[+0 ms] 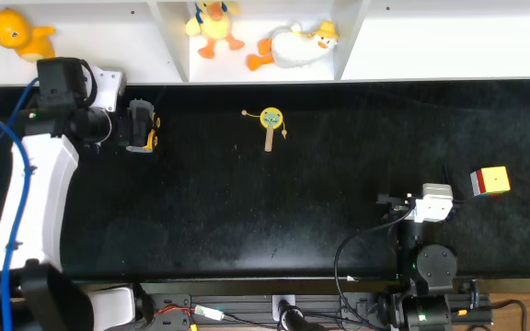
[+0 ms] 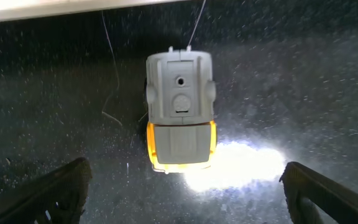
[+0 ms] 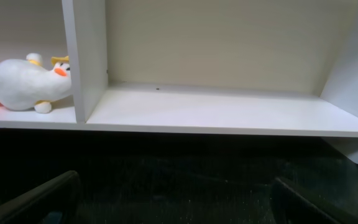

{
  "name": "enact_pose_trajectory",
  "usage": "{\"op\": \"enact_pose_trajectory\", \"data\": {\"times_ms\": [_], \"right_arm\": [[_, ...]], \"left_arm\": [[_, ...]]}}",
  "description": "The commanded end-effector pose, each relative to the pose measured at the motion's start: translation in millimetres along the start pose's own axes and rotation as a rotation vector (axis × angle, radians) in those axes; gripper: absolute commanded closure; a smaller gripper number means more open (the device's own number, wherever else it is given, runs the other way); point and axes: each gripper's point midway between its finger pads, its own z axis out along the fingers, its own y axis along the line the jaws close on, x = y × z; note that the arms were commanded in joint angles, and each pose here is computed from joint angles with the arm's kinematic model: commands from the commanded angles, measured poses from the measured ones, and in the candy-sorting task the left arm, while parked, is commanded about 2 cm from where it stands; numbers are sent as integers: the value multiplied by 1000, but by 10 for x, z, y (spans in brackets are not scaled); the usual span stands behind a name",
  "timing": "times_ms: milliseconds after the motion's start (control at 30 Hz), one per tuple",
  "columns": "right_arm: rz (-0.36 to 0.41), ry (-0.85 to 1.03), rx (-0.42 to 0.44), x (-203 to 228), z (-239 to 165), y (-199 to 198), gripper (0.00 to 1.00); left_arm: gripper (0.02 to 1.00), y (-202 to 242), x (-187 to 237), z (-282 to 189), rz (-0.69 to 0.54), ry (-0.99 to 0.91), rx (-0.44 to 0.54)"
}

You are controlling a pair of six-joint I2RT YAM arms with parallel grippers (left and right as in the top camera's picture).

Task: Store Toys

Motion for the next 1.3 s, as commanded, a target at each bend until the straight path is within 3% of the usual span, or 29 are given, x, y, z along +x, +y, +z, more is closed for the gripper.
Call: {"op": "enact_pose_trajectory", "data": {"times_ms": [33, 467, 967, 1300], "right_arm": [[7, 0, 7, 30, 3, -14, 5], [7, -1, 7, 30, 3, -14, 5], [7, -1, 7, 30, 3, -14, 5], [7, 0, 7, 30, 3, -14, 5]], "left_arm": [[18, 51, 106, 115, -12, 39, -61], [23, 15, 72, 407, -16, -54, -65], [88, 68, 247, 763, -11, 23, -90], [301, 86, 162, 790, -10, -10, -97]]}}
